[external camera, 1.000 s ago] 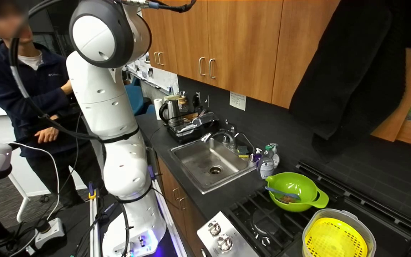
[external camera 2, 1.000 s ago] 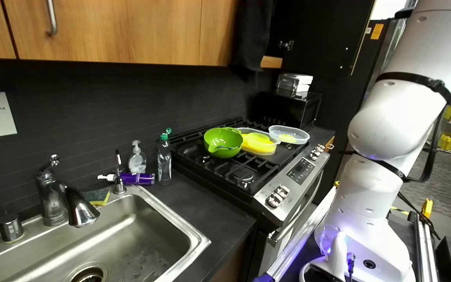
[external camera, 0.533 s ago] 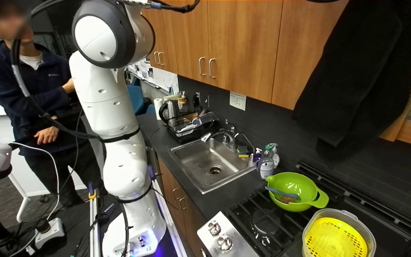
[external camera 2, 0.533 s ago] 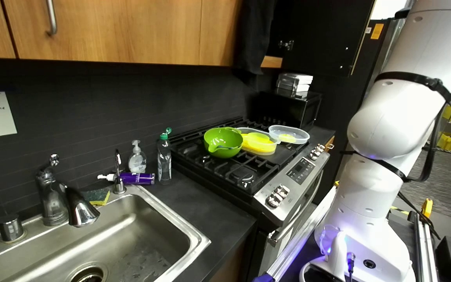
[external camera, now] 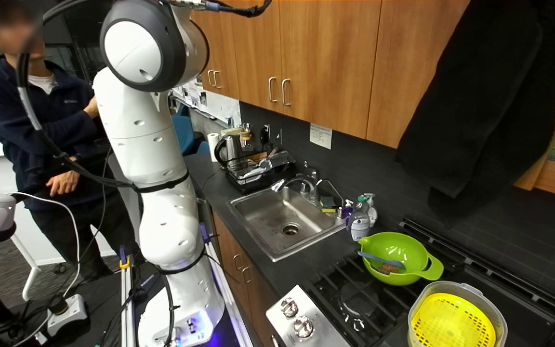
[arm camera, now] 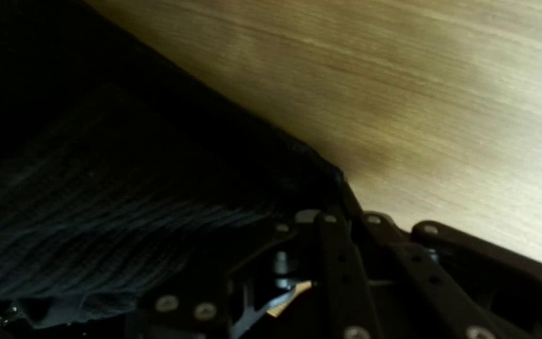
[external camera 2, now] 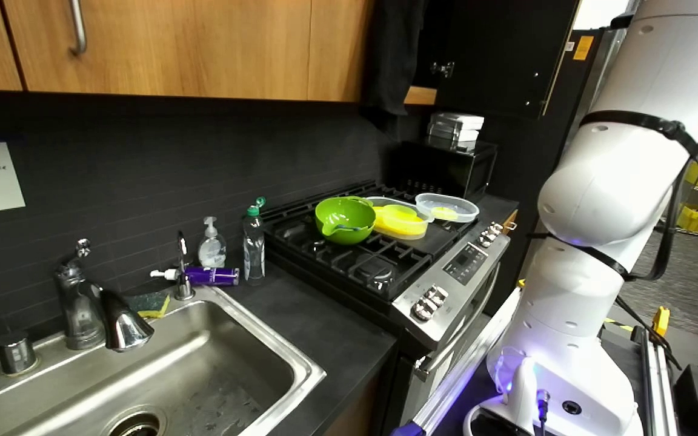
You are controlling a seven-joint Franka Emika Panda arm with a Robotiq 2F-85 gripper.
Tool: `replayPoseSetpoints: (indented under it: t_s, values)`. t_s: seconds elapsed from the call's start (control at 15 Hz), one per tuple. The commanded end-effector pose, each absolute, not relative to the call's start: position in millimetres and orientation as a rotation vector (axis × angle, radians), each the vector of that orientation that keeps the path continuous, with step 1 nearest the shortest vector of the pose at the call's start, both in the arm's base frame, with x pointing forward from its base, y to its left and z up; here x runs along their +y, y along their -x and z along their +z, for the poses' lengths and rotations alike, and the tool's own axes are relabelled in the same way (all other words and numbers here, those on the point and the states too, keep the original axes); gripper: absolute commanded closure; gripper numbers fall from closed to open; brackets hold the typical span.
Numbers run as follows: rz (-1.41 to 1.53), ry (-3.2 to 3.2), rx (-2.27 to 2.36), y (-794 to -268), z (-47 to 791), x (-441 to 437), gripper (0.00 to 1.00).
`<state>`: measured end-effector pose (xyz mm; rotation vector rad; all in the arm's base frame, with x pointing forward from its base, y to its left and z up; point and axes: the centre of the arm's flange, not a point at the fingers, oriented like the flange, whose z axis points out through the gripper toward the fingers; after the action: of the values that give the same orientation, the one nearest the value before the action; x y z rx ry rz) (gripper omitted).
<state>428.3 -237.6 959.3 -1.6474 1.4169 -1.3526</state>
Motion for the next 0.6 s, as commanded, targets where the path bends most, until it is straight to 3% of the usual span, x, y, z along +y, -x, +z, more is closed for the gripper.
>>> replayPoseSetpoints:
  t_s: [0.0, 0.53]
  values:
    - [-1.366, 1.713, 1.355, -440, 964, -205, 0.99]
    - [-1.399, 1.468, 1.457, -401, 966, -256, 0.99]
